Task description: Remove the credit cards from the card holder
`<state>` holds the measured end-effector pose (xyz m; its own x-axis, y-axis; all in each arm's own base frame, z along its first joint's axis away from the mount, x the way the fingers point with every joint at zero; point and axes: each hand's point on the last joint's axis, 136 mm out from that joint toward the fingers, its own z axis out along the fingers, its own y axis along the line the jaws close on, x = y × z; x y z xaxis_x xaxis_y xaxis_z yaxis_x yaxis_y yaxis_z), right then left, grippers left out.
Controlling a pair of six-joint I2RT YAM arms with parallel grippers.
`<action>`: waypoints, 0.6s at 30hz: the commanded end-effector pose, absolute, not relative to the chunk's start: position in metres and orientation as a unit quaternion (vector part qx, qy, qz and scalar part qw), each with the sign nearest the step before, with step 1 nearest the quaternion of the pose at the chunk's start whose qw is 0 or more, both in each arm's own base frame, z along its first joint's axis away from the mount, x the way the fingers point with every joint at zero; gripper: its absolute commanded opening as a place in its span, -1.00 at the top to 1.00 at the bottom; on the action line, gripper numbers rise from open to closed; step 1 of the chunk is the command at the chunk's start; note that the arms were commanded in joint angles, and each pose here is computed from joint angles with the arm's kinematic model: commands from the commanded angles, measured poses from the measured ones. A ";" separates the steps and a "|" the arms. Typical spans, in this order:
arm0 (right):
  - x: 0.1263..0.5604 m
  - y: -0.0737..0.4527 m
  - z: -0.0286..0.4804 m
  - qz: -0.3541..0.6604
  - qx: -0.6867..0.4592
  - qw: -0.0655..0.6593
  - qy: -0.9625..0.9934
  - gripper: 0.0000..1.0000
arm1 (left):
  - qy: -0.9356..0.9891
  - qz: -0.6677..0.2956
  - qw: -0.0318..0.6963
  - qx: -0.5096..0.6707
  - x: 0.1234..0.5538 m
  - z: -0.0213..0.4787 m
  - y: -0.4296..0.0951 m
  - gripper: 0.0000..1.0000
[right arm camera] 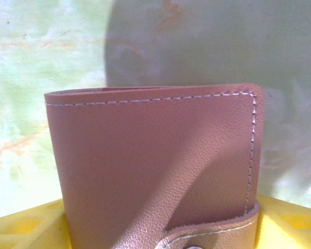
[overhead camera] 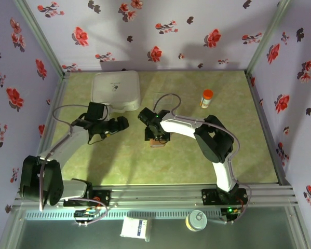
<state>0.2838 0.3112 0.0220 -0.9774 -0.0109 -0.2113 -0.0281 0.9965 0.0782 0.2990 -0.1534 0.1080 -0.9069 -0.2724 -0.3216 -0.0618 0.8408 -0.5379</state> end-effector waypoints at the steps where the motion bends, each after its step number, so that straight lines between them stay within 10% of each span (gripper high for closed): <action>1: 0.277 0.304 0.021 0.042 0.004 0.098 0.994 -0.50 | 0.925 -0.306 0.197 -0.111 0.306 0.105 -0.174 -0.75; 18: 0.258 0.296 0.052 0.071 -0.022 0.113 0.991 -0.77 | 0.921 -0.329 0.171 -0.118 0.304 0.084 -0.207 -0.56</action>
<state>0.2617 0.2966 0.0303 -0.9798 -0.0134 -0.1996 -0.0363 0.9931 0.1113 0.3021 -0.1996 0.0860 -0.9168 -0.3101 -0.2517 -0.0933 0.7790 -0.6200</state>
